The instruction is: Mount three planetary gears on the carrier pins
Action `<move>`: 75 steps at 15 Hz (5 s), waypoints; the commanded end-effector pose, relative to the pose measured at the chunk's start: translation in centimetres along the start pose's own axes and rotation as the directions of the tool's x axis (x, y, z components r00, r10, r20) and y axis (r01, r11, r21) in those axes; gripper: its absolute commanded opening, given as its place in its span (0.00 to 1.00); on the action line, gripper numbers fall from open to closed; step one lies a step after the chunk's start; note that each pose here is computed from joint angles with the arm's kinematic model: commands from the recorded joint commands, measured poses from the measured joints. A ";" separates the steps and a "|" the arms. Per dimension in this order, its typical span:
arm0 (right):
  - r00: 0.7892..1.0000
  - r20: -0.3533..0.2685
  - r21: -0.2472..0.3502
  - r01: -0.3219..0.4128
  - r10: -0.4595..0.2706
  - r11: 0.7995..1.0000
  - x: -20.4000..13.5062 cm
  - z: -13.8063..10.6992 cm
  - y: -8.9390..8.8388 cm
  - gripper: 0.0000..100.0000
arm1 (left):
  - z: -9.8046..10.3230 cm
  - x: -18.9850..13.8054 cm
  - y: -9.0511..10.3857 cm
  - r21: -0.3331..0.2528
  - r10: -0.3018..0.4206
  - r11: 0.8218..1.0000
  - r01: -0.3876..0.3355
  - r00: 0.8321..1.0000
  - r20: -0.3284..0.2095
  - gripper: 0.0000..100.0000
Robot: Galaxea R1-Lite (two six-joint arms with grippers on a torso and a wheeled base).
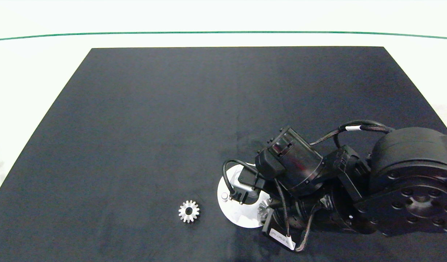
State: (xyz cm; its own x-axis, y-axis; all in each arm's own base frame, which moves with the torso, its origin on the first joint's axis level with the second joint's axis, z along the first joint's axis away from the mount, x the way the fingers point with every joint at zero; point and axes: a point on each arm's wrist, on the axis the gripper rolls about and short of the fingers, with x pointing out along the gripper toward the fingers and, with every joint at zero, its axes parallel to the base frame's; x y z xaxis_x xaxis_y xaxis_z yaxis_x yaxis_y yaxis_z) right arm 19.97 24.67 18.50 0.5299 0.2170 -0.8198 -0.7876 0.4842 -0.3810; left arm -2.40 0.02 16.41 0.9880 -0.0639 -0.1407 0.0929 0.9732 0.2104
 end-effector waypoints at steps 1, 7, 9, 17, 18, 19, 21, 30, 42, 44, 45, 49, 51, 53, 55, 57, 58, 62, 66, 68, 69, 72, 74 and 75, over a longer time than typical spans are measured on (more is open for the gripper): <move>1.000 -0.006 -0.002 0.002 -0.002 1.000 0.1 -0.1 -0.1 1.00 | 0.1 0.1 0.0 0.001 -0.001 1.000 0.001 1.000 -0.003 1.00; 0.998 0.056 0.040 0.027 -0.030 0.999 -3.7 -2.0 -1.1 1.00 | -0.2 0.1 0.0 0.001 -0.003 1.000 0.003 1.000 -0.004 1.00; 0.990 0.104 0.123 0.086 -0.099 0.989 -7.5 -5.2 -3.3 1.00 | -0.2 0.1 -0.1 -0.001 -0.003 1.000 0.003 1.000 -0.004 1.00; 0.979 -0.019 0.333 0.198 -0.203 0.922 -10.6 -13.2 -6.2 1.00 | -0.5 -0.4 -0.2 0.001 0.000 1.000 0.000 1.000 0.021 1.00; 0.983 -0.024 0.370 0.180 -0.184 0.911 -9.8 -13.8 -6.1 1.00 | -0.6 -0.5 -0.2 0.002 0.000 1.000 0.000 1.000 0.027 1.00; 0.982 -0.010 0.405 0.176 -0.187 0.897 -9.0 -14.0 -5.9 1.00 | -0.7 -0.6 -0.2 0.002 0.001 1.000 -0.001 0.999 0.034 1.00; 0.974 0.039 0.425 0.187 -0.225 0.886 -6.8 -14.1 -5.7 1.00 | -0.7 -0.7 -0.2 0.002 0.005 1.000 -0.005 0.999 0.043 1.00; 0.973 0.091 0.429 0.153 -0.210 0.890 -2.7 -12.5 -6.4 1.00 | -1.0 -0.5 -0.3 0.002 0.000 1.000 0.000 1.000 0.028 1.00; 0.974 0.135 0.432 0.110 -0.184 0.895 -1.6 -10.7 -7.6 1.00 | -1.1 -0.4 -0.3 0.001 0.001 1.000 -0.001 1.000 0.020 1.00; 0.972 0.135 0.439 0.116 -0.193 0.891 -0.9 -10.4 -8.1 1.00 | -1.0 -0.4 -0.3 0.001 0.001 1.000 -0.001 1.000 0.019 1.00; 0.972 0.133 0.439 0.116 -0.192 0.891 -0.7 -10.3 -8.2 1.00 | -1.0 -0.4 -0.3 0.001 0.002 1.000 -0.002 1.000 0.019 1.00; 0.974 0.127 0.439 0.113 -0.186 0.891 -0.1 -9.9 -8.4 1.00 | -1.0 -0.4 -0.3 0.001 0.001 1.000 -0.001 1.000 0.020 1.00; 0.972 0.134 0.441 0.116 -0.193 0.890 0.0 -9.5 -8.8 1.00 | -1.0 -0.4 -0.3 0.001 0.001 1.000 -0.001 1.000 0.019 1.00; 0.971 0.137 0.441 0.116 -0.194 0.890 0.1 -9.2 -8.9 1.00 | -1.0 -0.4 -0.3 0.001 0.001 1.000 -0.001 1.000 0.019 1.00; 0.972 0.141 0.439 0.109 -0.188 0.892 0.1 -9.2 -8.9 1.00 | -1.0 -0.4 -0.3 0.001 0.001 1.000 -0.001 1.000 0.019 1.00; 0.972 0.140 0.440 0.110 -0.188 0.891 0.3 -9.1 -9.0 0.96 | -1.0 -0.4 -0.2 0.002 0.000 1.000 0.000 1.000 0.021 1.00; 0.972 0.140 0.440 0.110 -0.188 0.891 0.2 -9.1 -9.0 0.95 | -1.0 -0.4 -0.2 0.002 0.000 1.000 0.000 1.000 0.021 1.00; 0.970 0.145 0.442 0.112 -0.194 0.890 0.2 -9.0 -9.2 0.86 | -1.0 -0.4 -0.2 0.002 0.000 1.000 0.000 1.000 0.021 1.00; 0.971 0.140 0.443 0.113 -0.193 0.889 0.2 -9.1 -9.2 0.78 | -1.0 -0.4 -0.3 0.002 0.000 1.000 0.000 1.000 0.021 1.00; 0.973 0.131 0.445 0.115 -0.191 0.888 0.4 -9.2 -9.3 0.74 | -0.9 -0.4 -0.2 0.002 0.000 1.000 0.000 1.000 0.022 1.00; 0.973 0.129 0.445 0.115 -0.190 0.888 0.5 -9.2 -9.3 0.72 | -0.9 -0.4 -0.2 0.002 0.000 1.000 0.000 1.000 0.022 1.00; 0.974 0.126 0.444 0.114 -0.188 0.889 0.7 -9.2 -9.3 0.66 | -1.0 -0.4 -0.2 0.002 0.000 1.000 0.000 1.000 0.021 1.00; 0.975 0.122 0.444 0.113 -0.185 0.889 0.8 -9.2 -9.3 0.62 | -1.0 -0.3 -0.2 0.001 -0.002 1.000 0.002 1.000 0.015 1.00; 0.976 0.118 0.443 0.114 -0.183 0.889 1.0 -9.1 -9.3 0.60 | -1.0 -0.3 -0.2 0.001 -0.002 1.000 0.002 1.000 0.013 1.00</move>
State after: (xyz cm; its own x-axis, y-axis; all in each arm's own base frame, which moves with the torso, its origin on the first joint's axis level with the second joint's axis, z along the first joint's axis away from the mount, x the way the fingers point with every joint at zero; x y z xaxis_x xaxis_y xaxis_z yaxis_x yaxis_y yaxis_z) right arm 24.85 12.57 17.50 0.7023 0.2262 -0.6750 -0.4994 0.8323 -0.2407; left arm -2.90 0.02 15.45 0.9901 -0.0682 -0.1228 0.0932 0.9731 0.2107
